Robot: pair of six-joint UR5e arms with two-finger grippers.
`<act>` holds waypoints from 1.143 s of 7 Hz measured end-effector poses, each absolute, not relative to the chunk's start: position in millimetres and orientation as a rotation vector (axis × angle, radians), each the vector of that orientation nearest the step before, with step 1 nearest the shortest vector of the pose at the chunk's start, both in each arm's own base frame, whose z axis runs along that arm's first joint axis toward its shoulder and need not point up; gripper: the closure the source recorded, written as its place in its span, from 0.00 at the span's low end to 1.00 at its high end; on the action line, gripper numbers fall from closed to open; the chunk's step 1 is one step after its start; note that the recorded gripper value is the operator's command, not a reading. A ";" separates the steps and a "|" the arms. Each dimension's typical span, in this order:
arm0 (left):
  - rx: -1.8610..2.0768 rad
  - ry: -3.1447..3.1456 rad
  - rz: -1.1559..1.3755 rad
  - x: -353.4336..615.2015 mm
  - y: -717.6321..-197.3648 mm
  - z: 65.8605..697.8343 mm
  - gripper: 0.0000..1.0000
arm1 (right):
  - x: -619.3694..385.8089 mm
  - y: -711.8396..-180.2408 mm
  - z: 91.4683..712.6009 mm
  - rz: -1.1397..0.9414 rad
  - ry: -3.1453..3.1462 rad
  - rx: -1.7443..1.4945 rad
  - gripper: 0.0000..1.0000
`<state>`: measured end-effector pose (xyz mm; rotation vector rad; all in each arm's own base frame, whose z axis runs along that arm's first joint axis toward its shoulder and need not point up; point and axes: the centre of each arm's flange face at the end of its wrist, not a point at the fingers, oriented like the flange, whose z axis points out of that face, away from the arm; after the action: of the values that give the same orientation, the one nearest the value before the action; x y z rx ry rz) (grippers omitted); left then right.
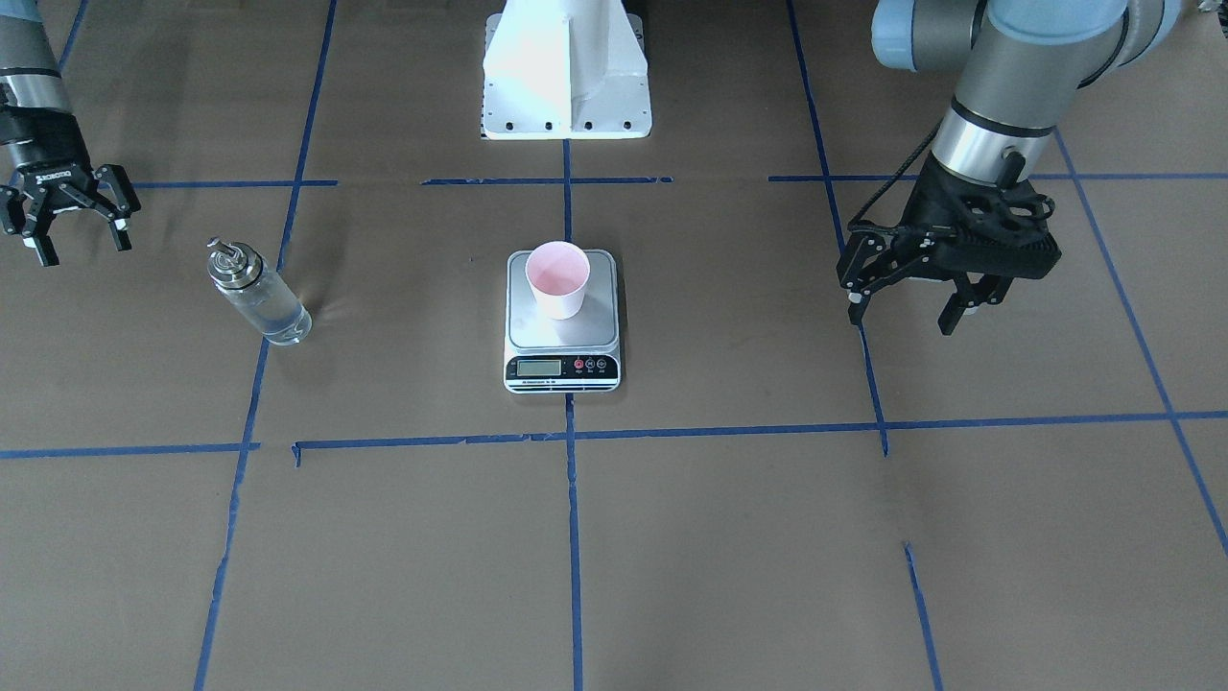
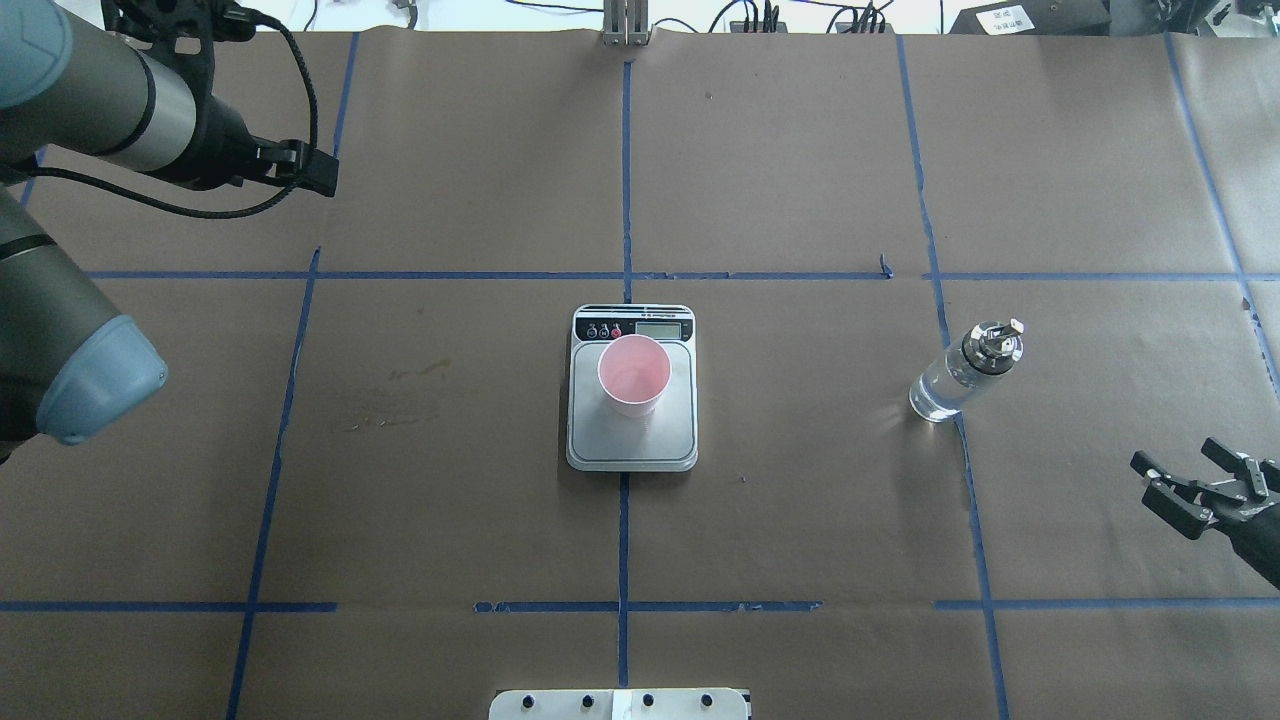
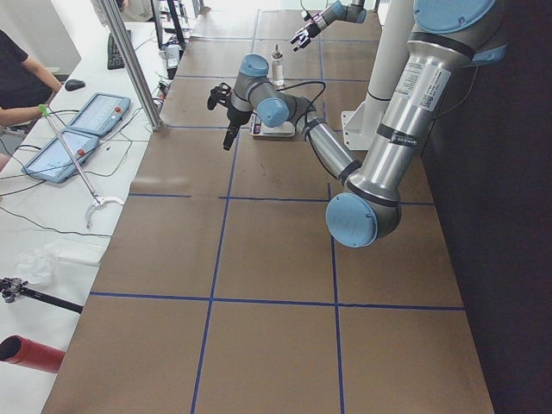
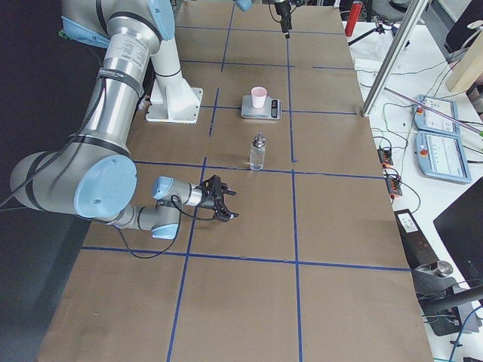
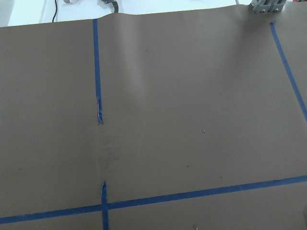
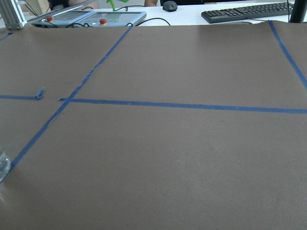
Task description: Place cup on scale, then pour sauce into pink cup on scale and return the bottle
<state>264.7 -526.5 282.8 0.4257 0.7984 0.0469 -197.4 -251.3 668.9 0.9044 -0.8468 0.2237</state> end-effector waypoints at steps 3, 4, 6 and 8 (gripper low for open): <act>0.424 0.743 0.207 143.6 -572.1 359.4 0.05 | -151.4 -365.3 648.2 0.189 -0.844 0.724 0.00; 0.422 0.713 0.242 93.8 -591.5 393.5 0.01 | -119.7 -416.8 632.2 0.160 -0.835 0.652 0.00; 0.387 0.665 0.249 1.4 -617.0 465.4 0.01 | -23.8 -482.7 612.8 0.082 -0.823 0.492 0.00; 0.264 0.674 0.189 -44.2 -615.9 512.4 0.00 | 40.8 -492.0 613.8 0.032 -0.881 0.323 0.00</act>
<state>-44.2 -615.9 512.4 0.2642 0.6739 0.1891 40.8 -492.0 613.8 0.3230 -0.8808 0.0318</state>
